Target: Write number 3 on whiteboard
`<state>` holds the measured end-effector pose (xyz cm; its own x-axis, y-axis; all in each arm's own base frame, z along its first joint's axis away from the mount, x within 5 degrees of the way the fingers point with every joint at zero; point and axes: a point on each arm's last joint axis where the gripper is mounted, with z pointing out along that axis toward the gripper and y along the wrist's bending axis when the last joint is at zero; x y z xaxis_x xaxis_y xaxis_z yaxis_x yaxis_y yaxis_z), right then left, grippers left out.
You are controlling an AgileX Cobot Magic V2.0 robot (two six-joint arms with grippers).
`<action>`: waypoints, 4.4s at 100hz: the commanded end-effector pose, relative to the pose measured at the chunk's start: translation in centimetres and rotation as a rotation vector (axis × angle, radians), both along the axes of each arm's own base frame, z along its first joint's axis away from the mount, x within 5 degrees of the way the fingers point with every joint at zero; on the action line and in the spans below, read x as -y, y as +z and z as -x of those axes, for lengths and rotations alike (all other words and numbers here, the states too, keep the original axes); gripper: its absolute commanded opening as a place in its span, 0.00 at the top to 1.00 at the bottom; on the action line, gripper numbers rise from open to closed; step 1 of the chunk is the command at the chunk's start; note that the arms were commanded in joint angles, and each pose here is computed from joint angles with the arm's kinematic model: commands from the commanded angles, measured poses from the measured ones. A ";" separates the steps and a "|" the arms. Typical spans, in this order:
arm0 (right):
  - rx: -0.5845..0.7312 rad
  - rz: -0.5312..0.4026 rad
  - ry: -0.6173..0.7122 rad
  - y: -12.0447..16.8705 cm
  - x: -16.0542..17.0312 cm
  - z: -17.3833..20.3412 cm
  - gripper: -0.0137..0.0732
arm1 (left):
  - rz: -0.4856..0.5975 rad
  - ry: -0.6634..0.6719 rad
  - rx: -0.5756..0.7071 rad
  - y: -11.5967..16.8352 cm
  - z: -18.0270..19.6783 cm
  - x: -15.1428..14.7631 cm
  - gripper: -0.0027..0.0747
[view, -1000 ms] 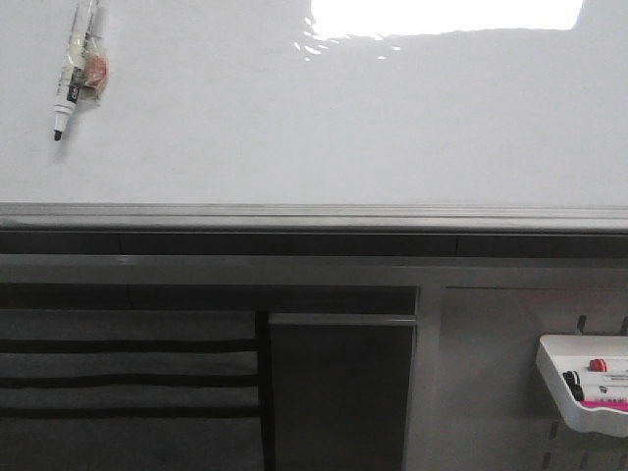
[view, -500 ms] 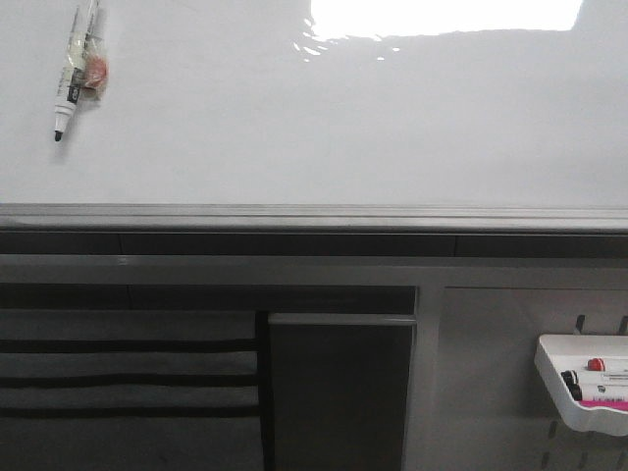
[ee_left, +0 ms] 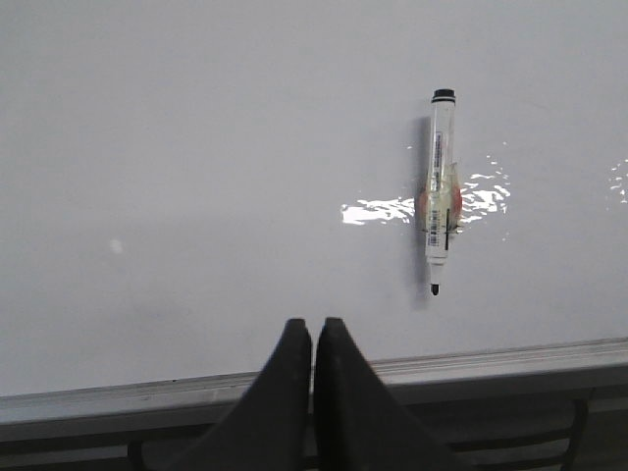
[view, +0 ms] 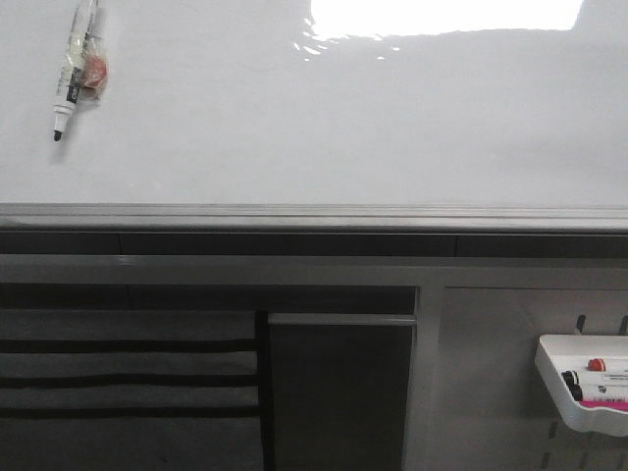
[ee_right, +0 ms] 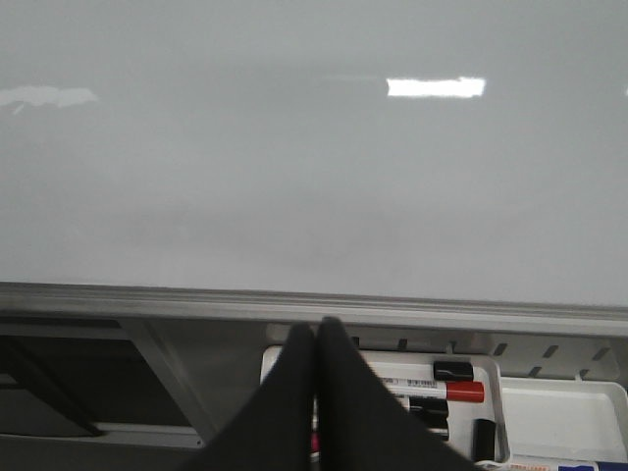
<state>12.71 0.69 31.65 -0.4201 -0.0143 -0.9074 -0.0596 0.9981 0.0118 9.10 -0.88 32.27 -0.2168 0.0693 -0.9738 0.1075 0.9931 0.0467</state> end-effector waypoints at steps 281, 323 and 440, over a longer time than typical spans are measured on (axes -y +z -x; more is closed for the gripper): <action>-0.140 -0.032 0.602 4.2 -10.8 -3.0 0.40 | -0.370 -0.817 -0.538 4.2 -8.0 9.7 0.99; -0.143 0.165 1.247 6.4 -14.9 -2.4 0.40 | -0.487 -1.176 -0.354 4.6 -5.0 14.3 0.99; 0.228 0.330 1.466 7.2 -20.4 -2.3 0.45 | -0.552 -1.193 -0.295 4.7 -4.9 14.7 0.99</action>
<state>15.19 21.16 36.81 0.2710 -0.5578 -0.7845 -0.9518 -0.0334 -0.3051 14.03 -15.31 35.37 0.0303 0.7772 -0.6286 0.9733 0.1201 0.1955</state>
